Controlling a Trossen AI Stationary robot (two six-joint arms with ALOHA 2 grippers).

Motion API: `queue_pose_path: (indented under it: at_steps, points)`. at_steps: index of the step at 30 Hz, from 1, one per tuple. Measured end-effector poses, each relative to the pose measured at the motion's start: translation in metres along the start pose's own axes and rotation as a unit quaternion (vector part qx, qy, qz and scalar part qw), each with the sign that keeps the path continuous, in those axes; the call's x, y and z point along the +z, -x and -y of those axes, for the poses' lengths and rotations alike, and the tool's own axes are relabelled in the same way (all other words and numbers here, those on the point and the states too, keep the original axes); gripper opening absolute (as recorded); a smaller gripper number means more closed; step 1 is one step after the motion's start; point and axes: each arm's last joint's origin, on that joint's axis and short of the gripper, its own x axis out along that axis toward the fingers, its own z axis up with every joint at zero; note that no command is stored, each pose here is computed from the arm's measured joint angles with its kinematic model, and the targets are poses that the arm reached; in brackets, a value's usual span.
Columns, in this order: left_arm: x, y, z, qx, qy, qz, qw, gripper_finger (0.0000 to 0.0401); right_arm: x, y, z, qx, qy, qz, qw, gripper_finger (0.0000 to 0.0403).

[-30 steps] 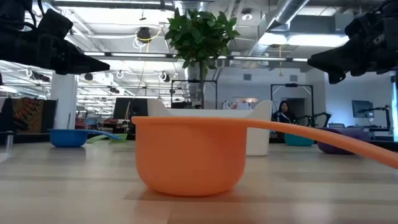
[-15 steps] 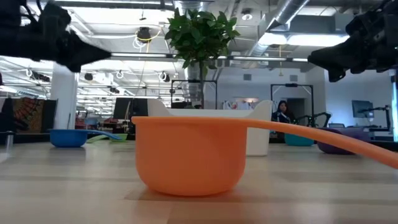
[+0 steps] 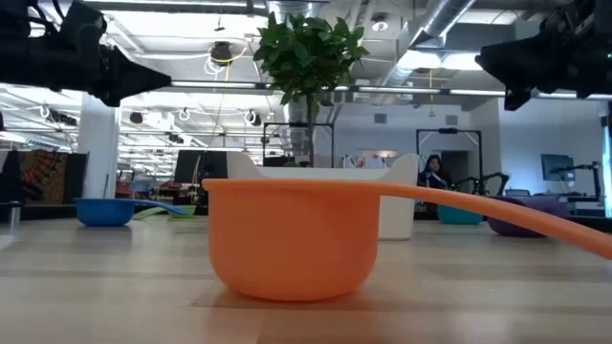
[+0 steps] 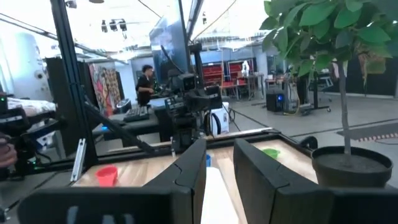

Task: Nest measuring cups in basket
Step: Stack the yellow measuring cup on top of the top light blue measuring cup

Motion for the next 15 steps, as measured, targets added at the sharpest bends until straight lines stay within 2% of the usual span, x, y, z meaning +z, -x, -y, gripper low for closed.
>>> queue_pose_path:
  at_steps: [2, 6, 8, 12, 15]
  points:
    - [0.000, 0.000, -0.001, 0.025, -0.008, -0.003, 1.000, 0.0000, 0.003, 0.000, 0.000, -0.011, -0.005, 0.018, 1.000, 0.0108]
    - [0.000, 0.000, -0.004, 0.073, -0.026, -0.012, 0.997, 0.0004, 0.008, 0.001, 0.003, -0.063, -0.080, 0.054, 0.993, 0.0108]
    - [0.000, 0.000, -0.005, 0.082, -0.021, -0.014, 0.996, 0.0014, 0.009, 0.001, 0.005, -0.090, -0.090, 0.063, 0.990, 0.0108]
    - [-0.001, 0.000, -0.005, 0.081, 0.023, -0.012, 0.996, 0.0044, 0.010, 0.002, 0.007, -0.124, -0.074, 0.076, 0.987, 0.0108]
    - [-0.005, 0.001, -0.004, 0.081, 0.074, -0.027, 0.994, 0.0069, 0.015, 0.002, 0.006, -0.114, -0.083, 0.101, 0.985, 0.0108]
